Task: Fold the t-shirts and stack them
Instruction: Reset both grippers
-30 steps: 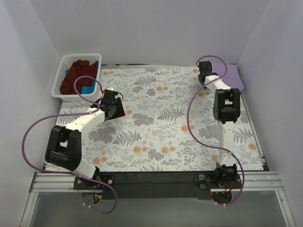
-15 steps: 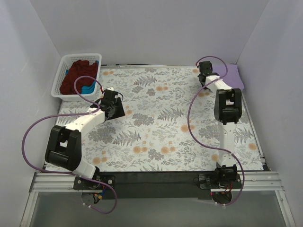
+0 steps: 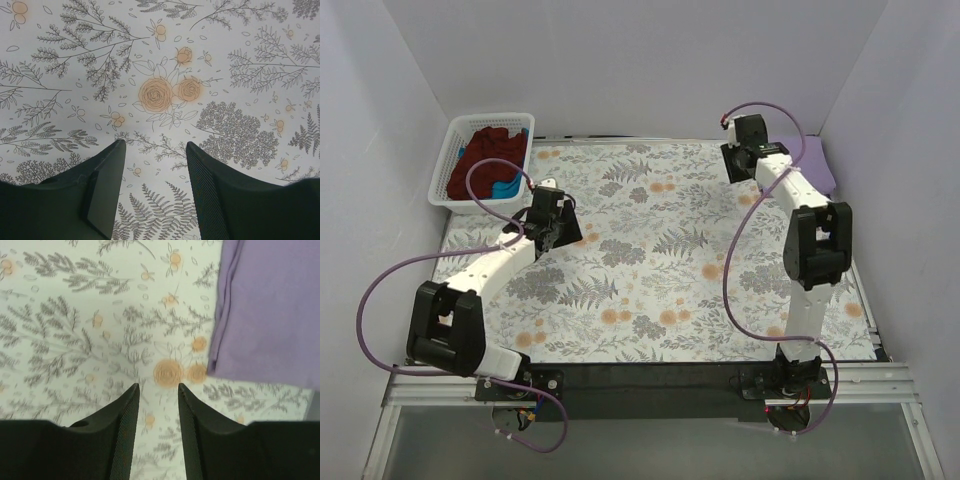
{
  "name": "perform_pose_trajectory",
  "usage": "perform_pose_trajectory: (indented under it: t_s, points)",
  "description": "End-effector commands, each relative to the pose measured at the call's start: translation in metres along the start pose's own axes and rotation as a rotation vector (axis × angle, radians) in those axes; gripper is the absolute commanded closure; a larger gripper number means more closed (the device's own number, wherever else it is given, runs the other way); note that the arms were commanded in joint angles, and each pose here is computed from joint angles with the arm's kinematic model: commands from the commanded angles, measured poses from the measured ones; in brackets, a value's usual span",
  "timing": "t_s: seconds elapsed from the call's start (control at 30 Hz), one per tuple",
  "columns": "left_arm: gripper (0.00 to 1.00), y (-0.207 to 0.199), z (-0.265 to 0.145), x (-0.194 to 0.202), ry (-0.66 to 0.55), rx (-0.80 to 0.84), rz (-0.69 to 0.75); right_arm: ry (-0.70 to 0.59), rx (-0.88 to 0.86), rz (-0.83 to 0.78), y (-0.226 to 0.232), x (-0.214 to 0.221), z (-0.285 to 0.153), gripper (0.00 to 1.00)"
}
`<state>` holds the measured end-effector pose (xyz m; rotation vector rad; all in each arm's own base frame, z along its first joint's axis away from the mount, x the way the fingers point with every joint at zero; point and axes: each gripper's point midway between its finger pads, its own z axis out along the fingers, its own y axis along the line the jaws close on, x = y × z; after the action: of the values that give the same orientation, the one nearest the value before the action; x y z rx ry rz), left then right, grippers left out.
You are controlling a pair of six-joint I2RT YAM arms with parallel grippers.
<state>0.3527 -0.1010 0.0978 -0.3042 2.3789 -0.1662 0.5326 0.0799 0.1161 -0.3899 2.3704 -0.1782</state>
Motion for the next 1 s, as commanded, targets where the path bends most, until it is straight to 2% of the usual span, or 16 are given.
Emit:
perform_pose_trajectory:
  t_s: [0.0,0.03,0.07,0.13,0.27,0.3,0.37,0.4,0.47,0.53,0.57,0.63,0.7,0.73,0.77,0.97]
  points:
    - [0.50,-0.003,-0.016,-0.017,-0.071,0.034,-0.020,-0.085,-0.031,0.107,-0.010,-0.016,-0.068,0.54]
    - [0.50,-0.003,-0.017,-0.017,-0.075,0.036,-0.024,-0.069,-0.031,0.116,-0.010,-0.005,-0.077,0.54]
    - [0.50,-0.004,-0.022,-0.021,-0.091,0.045,-0.028,-0.133,-0.021,0.133,-0.017,-0.017,-0.109,0.53]
    - [0.50,-0.003,-0.027,-0.024,-0.111,0.042,-0.039,-0.155,-0.014,0.162,-0.021,-0.013,-0.137,0.49]
    - [0.50,-0.009,-0.058,-0.037,-0.156,0.091,-0.084,-0.287,0.032,0.212,-0.039,-0.008,-0.227,0.41]
    - [0.49,-0.009,-0.065,-0.039,-0.165,0.095,-0.094,-0.315,0.048,0.226,-0.043,-0.006,-0.242,0.33]
    - [0.49,-0.007,-0.093,-0.051,-0.213,0.105,-0.113,-0.428,0.096,0.257,-0.058,-0.004,-0.291,0.24]
    - [0.48,-0.006,-0.104,-0.058,-0.238,0.104,-0.124,-0.444,0.106,0.293,-0.059,0.005,-0.301,0.17]
    - [0.47,0.001,-0.134,-0.066,-0.288,0.100,-0.148,-0.559,0.110,0.337,-0.063,0.013,-0.345,0.12]
    - [0.47,0.010,-0.160,-0.077,-0.346,0.084,-0.172,-0.597,0.101,0.357,-0.060,0.028,-0.356,0.02]
    - [0.45,0.014,-0.182,-0.085,-0.406,0.099,-0.199,-0.668,0.084,0.356,-0.058,0.036,-0.378,0.02]
    - [0.43,0.025,-0.203,-0.089,-0.464,0.083,-0.232,-0.701,0.075,0.353,-0.053,0.053,-0.379,0.02]
    - [0.40,0.034,-0.223,-0.085,-0.522,0.099,-0.278,-0.793,0.087,0.388,-0.055,0.069,-0.400,0.02]
    - [0.38,0.039,-0.237,-0.084,-0.567,0.123,-0.298,-0.782,0.091,0.395,-0.052,0.081,-0.387,0.02]
    - [0.34,0.042,-0.240,-0.081,-0.578,0.129,-0.308,-0.832,0.098,0.421,-0.053,0.090,-0.398,0.02]
    - [0.18,0.053,-0.232,-0.042,-0.597,0.197,-0.385,-0.893,0.030,0.405,-0.031,0.116,-0.371,0.02]
